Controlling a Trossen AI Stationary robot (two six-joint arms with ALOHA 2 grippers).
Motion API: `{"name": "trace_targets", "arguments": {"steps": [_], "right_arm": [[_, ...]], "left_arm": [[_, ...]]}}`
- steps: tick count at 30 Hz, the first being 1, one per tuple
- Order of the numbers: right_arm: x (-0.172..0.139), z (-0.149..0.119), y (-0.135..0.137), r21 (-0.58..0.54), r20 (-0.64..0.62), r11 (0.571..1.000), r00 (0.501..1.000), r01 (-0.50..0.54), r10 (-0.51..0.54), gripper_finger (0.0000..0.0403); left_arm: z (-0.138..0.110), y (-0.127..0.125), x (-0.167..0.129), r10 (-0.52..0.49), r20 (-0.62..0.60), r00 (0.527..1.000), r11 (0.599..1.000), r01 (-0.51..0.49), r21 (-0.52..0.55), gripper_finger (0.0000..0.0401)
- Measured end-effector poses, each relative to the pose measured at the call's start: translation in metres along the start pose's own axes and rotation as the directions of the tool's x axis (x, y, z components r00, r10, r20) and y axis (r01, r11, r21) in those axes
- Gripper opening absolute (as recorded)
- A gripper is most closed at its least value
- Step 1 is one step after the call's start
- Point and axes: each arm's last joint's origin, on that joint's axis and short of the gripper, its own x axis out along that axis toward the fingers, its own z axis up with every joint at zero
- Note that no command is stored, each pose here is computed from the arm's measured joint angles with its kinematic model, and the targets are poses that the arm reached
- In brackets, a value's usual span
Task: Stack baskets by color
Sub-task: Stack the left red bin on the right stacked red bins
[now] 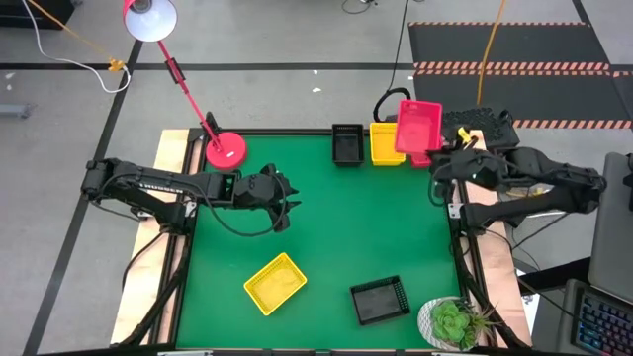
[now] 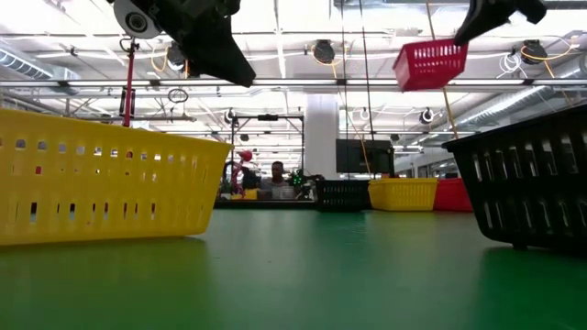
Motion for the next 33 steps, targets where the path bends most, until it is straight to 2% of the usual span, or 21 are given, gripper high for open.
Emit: {"name": "trace_targets", "arguments": {"steps": [4,8,12,21,25,29,33], "right_arm": [[0.002,-0.008,-0.007,0.037,-0.056,0.999,0.998,0.030,-0.028,0.0004],[0.010,-0.009,-0.011,0.104,-0.046,0.995,0.999,0.002,0.003,0.0004],[0.030,-0.012,-0.007,0.109,-0.060,0.994,0.998,-0.022,0.029,0.0004],[0.078,-0.048,0.012,0.092,-0.274,0.995,0.960,-0.036,0.060,0.0004],[0.089,-0.064,0.017,0.028,-0.355,0.997,0.932,-0.065,0.071,0.0004],[0.096,-0.072,0.017,-0.022,-0.380,0.996,0.922,-0.087,0.073,0.0004],[0.099,-0.078,0.017,-0.132,-0.353,0.971,0.925,-0.199,0.141,0.0003]], "left_arm": [[0.000,0.000,0.000,0.000,0.000,1.000,1.000,0.000,0.005,0.0147],[0.000,0.000,0.000,0.000,0.005,1.000,1.000,0.000,0.013,0.0147],[0.001,0.000,0.000,-0.001,0.008,1.000,1.000,0.001,0.019,0.0147],[0.001,0.000,0.000,-0.001,0.008,1.000,1.000,0.001,0.027,0.0147],[0.001,0.000,0.000,-0.001,0.008,1.000,0.999,0.000,0.051,0.0147],[0.001,0.000,0.000,-0.001,0.008,1.000,0.998,0.000,0.063,0.0147],[0.001,0.000,0.000,-0.001,0.008,1.000,0.998,0.000,0.063,0.0147]]}}
